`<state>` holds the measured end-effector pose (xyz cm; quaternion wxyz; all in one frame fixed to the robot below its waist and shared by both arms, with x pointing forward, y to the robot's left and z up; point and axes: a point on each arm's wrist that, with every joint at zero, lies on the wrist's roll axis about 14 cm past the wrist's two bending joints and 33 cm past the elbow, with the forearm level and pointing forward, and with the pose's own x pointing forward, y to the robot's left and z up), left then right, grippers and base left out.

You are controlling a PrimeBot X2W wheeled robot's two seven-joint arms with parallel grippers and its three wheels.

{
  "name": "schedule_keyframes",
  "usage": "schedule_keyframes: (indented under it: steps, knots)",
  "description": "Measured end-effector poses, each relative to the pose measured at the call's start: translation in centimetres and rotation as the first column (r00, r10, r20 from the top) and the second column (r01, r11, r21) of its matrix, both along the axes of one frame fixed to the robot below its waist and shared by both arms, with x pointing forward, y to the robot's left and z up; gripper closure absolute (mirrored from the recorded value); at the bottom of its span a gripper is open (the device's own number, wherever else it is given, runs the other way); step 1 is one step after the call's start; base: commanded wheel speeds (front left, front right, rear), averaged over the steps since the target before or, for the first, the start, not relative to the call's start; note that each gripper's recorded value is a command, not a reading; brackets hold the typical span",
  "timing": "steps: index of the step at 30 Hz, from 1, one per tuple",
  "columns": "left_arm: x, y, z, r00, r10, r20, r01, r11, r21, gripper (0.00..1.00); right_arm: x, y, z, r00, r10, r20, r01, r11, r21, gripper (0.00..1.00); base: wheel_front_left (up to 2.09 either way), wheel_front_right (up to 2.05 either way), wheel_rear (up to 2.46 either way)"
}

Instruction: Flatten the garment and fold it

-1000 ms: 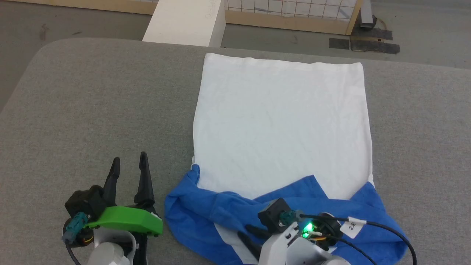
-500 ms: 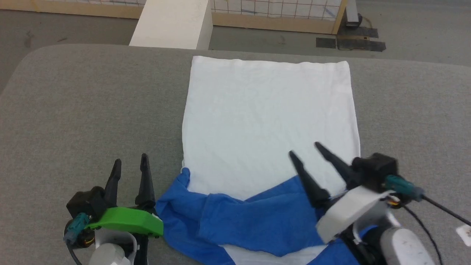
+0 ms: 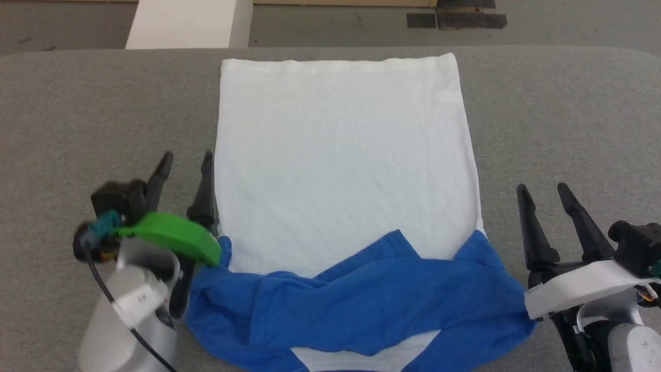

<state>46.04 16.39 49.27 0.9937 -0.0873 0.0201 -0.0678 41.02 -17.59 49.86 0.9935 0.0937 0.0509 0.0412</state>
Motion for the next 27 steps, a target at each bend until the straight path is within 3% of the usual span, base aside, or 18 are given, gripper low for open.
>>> schedule_keyframes:
  steps: [5, 12, 18, 27]
  knots:
    - [6.2, -0.7, 1.4, 0.994, -0.094, -0.060, 0.100, 0.989, 0.107, 0.00, 0.7, -1.0, -1.6, 0.999, -0.031, -0.031, 0.031, 1.000, -0.008, 0.00, 0.00, 0.00, 0.00]
    - [13.4, -1.6, 1.1, 0.960, -0.153, -0.233, 0.195, 0.966, 0.172, 0.00, 2.1, -1.6, -3.8, 0.996, -0.047, -0.073, 0.047, 0.999, -0.001, 0.00, 0.00, 0.00, 0.00]
    - [17.9, -1.4, -1.3, 0.914, -0.117, -0.388, 0.192, 0.968, 0.161, 0.00, 3.0, -1.9, -6.2, 0.992, -0.056, -0.116, 0.058, 0.998, 0.011, 0.00, 0.00, 0.00, 0.00]
    - [20.2, -0.2, -9.4, 0.786, 0.009, -0.618, 0.107, 0.983, 0.151, 0.00, 3.3, -3.2, -9.7, 0.979, -0.095, -0.181, 0.098, 0.995, 0.006, 0.00, 0.00, 0.00, 0.00]
